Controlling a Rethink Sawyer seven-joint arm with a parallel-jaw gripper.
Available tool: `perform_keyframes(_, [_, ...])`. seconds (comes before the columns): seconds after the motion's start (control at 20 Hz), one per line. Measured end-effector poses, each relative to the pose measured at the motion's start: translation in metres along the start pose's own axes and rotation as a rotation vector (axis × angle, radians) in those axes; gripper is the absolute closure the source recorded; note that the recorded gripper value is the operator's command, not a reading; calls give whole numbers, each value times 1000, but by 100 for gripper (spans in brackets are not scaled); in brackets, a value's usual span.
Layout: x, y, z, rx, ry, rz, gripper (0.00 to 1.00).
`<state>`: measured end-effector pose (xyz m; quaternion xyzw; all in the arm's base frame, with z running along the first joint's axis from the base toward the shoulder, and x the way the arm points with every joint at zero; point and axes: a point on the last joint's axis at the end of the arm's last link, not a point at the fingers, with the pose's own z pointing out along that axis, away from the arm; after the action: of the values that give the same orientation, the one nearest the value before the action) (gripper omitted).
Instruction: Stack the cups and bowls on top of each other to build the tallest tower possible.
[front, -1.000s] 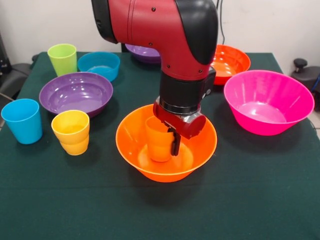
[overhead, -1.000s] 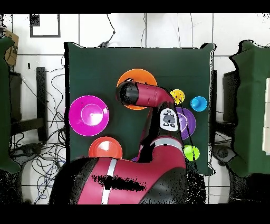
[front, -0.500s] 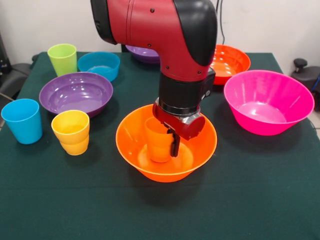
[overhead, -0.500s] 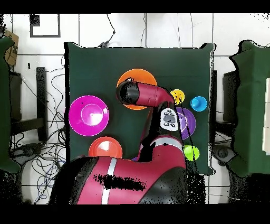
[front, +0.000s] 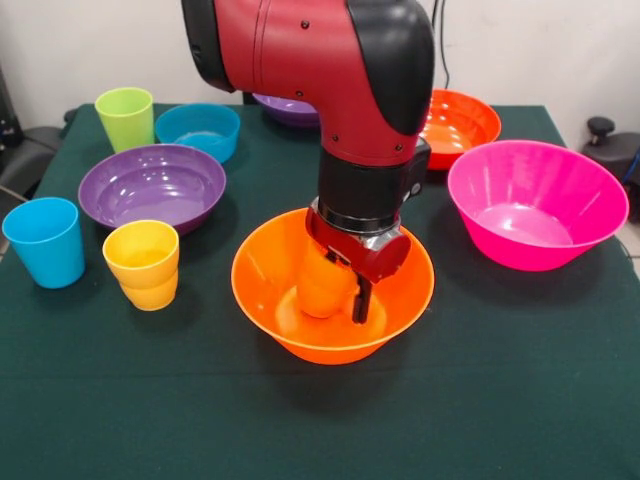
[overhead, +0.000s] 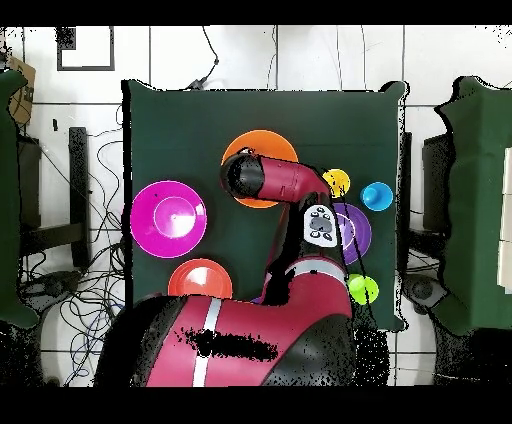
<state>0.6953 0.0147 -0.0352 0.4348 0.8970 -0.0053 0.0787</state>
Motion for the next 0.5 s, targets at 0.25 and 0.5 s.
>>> perform_keyframes(0.25, [6,1,8,2,15,3,0])
perform_keyframes(0.5, [9,-1,13,7,21,3,0])
